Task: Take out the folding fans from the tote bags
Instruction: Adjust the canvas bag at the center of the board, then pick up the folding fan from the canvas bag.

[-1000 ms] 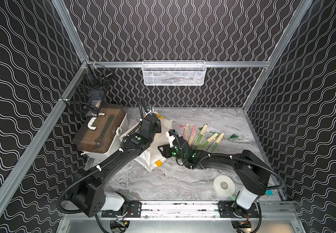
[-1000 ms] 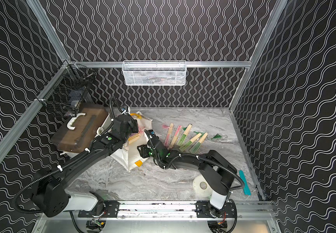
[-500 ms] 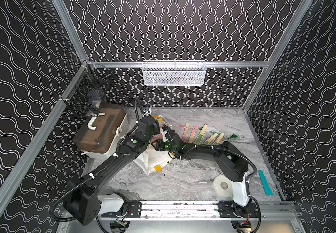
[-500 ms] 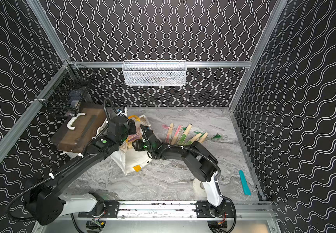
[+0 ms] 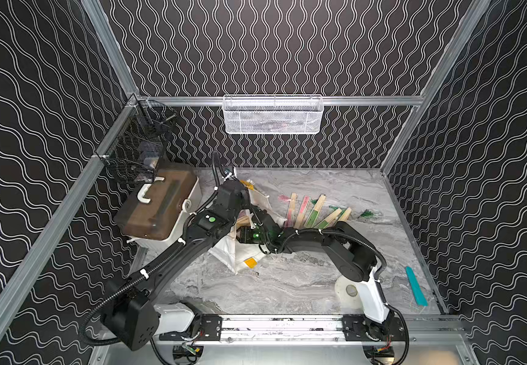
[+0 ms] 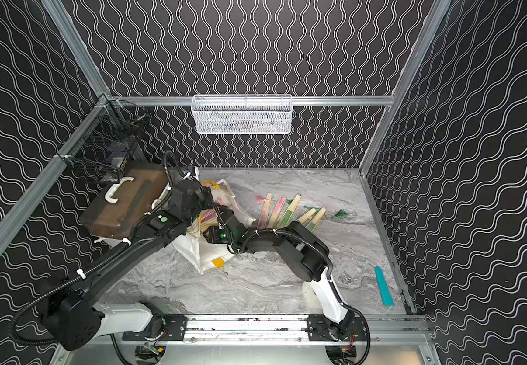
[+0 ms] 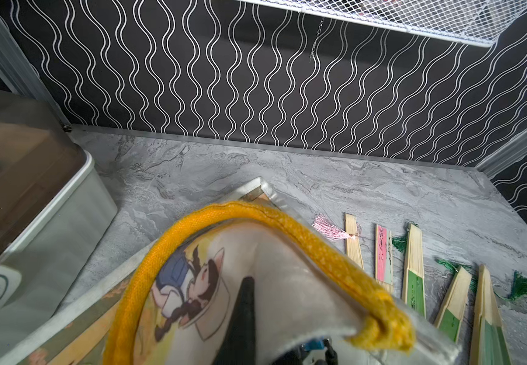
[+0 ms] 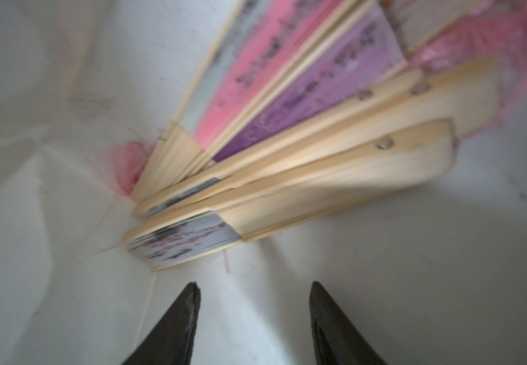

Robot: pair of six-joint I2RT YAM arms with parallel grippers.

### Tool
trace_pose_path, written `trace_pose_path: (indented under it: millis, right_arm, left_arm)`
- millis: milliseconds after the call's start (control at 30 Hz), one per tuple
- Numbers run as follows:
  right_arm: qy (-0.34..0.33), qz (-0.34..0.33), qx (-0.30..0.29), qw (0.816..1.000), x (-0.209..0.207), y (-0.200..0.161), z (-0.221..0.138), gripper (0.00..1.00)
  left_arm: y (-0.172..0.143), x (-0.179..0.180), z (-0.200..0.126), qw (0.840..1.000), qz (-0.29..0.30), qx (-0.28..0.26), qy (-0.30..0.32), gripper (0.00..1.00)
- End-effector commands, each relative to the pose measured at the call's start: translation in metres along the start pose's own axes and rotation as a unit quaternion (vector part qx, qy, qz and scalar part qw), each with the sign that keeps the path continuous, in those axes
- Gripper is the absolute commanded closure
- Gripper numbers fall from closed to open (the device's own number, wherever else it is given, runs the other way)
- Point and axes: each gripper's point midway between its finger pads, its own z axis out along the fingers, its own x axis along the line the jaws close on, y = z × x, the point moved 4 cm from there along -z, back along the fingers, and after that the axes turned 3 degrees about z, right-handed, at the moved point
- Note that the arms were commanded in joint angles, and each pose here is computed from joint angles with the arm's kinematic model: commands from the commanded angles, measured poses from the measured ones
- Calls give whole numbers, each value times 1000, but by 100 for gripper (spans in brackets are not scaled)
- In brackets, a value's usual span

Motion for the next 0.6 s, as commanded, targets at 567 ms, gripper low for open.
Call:
trace_pose_path:
  millis: [567]
  right_arm:
    - [99,185,22,977,-8,39,24,31]
  left_arm:
    - [18,-6,-25,995,-67,-41,-61,100]
